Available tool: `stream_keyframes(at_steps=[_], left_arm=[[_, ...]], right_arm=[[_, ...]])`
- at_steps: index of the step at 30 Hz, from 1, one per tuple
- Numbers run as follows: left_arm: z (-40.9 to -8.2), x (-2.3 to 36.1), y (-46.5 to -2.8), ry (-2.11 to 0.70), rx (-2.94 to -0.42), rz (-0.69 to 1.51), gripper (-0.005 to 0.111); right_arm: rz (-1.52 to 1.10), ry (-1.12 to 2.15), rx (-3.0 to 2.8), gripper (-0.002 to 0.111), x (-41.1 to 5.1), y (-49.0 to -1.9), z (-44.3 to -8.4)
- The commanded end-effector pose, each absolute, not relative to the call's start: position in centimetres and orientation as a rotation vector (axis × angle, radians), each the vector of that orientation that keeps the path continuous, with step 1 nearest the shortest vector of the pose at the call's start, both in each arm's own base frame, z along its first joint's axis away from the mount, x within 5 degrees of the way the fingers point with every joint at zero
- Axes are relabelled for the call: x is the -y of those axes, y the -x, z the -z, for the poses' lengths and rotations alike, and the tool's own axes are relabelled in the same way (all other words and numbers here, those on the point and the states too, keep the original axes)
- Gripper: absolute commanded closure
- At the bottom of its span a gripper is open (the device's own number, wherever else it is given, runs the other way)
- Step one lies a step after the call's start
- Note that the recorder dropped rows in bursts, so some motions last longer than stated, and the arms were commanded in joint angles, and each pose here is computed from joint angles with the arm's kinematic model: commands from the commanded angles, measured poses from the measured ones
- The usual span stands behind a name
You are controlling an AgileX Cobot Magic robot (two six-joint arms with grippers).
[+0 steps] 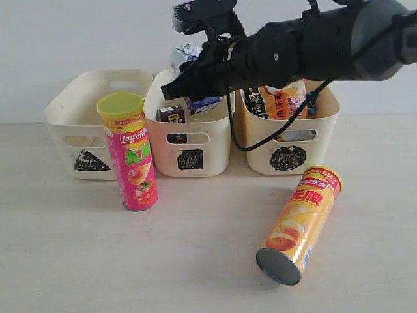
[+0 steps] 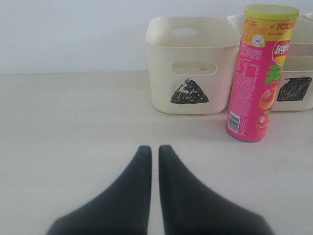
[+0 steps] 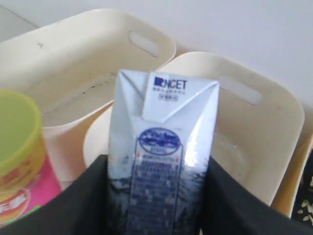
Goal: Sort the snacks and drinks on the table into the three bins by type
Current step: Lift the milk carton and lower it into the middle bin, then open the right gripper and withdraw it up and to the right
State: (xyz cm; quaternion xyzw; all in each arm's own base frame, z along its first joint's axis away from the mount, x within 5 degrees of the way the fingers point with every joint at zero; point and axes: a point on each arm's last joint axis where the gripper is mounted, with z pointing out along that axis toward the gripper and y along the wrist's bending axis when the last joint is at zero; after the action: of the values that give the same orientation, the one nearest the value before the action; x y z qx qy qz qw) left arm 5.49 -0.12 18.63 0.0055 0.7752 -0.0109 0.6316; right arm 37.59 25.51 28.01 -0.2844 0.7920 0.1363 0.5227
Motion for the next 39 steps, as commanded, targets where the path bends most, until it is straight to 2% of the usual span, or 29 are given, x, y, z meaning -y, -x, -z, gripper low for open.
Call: stream_keyframes(at_steps=[1,9,15,16,21,30,39], left_arm=[[-18.8,0.1,-5.5,0.002,-1.761,0.037,0.102],[-18.8,0.1,-5.5,0.002,-1.761,0.037,0.102],[-18.8,0.1,-5.5,0.002,-1.761,0.037,0.102],[-18.8,0.1,-5.5,0.002,-1.761,0.037,0.102],[-18.8,0.1,-5.5,0.002,-1.761,0.037,0.102],[-18.8,0.1,-5.5,0.002,-1.761,0.037,0.102],[-18.8,0.1,-5.5,0.002,-1.761,0.037,0.102]], right_arm=[[-0.304,0.620,-1.826,0.108,-24.9,-40.3,-28.2],[-0.290,0.572,-1.797,0.108,-26.3,-46.0,-25.7],[-0.289,0.554,-1.797,0.107,-26.2,-47.0,-25.0],[-0.289,0.554,-1.797,0.104,-26.2,-47.0,-25.0],[-0.284,0.586,-1.797,0.076,-26.8,-46.6,-24.9],[-0.280,0.624,-1.793,0.059,-27.6,-46.1,-24.8],[-0.279,0.647,-1.785,0.049,-28.1,-45.8,-24.8]])
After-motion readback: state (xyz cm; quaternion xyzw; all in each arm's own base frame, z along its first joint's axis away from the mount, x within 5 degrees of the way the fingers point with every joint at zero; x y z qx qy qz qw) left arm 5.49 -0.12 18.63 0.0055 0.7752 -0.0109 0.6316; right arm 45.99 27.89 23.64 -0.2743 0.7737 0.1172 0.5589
